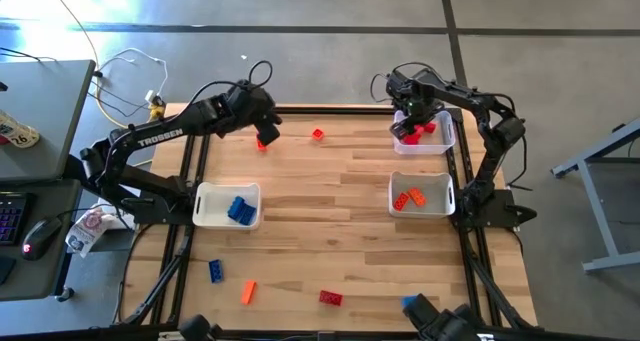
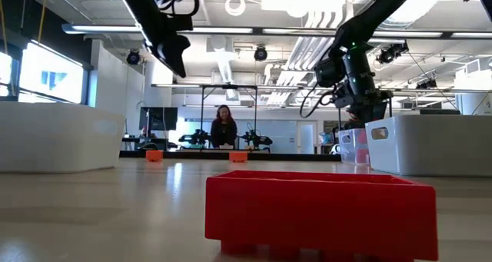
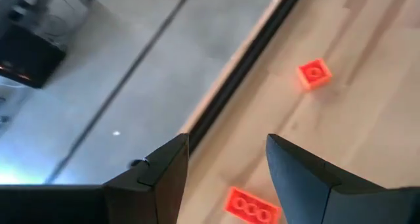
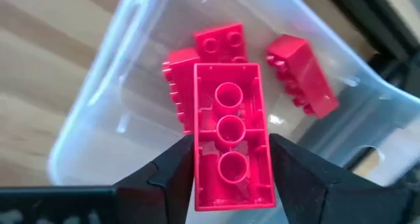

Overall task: Sort & place blocks by color
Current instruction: Put the red game piece into the transparent bin, then put the orange game piece into the gray bin

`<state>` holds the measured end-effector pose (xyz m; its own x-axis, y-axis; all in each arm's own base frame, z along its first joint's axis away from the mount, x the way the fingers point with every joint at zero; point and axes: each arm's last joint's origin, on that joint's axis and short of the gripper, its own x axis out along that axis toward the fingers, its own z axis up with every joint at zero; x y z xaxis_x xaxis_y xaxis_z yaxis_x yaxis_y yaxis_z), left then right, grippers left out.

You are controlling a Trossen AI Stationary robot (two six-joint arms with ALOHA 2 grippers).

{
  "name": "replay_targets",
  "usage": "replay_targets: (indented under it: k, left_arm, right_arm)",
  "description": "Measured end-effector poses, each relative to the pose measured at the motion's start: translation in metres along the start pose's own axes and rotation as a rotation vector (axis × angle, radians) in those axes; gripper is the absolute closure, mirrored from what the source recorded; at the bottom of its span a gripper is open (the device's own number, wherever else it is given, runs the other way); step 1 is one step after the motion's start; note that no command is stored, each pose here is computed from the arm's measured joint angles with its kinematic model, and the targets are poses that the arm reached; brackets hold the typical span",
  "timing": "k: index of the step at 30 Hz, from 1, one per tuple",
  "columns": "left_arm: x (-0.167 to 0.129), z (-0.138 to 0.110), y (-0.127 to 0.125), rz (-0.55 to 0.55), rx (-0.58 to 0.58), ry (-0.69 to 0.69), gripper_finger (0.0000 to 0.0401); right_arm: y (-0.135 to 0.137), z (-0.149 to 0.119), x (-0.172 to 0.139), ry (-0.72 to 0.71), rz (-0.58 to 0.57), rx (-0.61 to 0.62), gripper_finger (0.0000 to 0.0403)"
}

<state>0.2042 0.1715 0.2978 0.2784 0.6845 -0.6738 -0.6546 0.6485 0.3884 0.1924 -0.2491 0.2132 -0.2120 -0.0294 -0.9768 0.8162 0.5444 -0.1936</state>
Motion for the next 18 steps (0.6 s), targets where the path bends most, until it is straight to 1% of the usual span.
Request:
replay_targets:
  k: [3,6,12,15,18]
  left_arm:
    - [0.000,-0.001,-0.002,-0.054,-0.026,-0.001,0.0213]
    - [0.000,0.000,-0.003,-0.089,-0.036,-0.007,0.0213]
    - [0.000,0.000,-0.003,-0.092,-0.039,-0.007,0.0213]
    - [0.000,0.000,-0.003,-0.094,-0.098,-0.003,0.0213]
    - [0.000,-0.003,-0.004,-0.141,-0.168,0.023,0.0213]
  right_arm:
    - [-0.001,0.000,0.000,-0.004,-0.036,0.007,0.0222]
    - [-0.001,0.000,0.000,-0.004,-0.036,0.006,0.0221]
    - [0.000,0.000,0.000,-0.002,-0.005,-0.018,0.0221]
    - [-0.001,0.002,-0.006,-0.015,-0.003,0.004,0.0220]
    - [-0.003,0.005,-0.017,-0.057,0.001,0.028,0.0220]
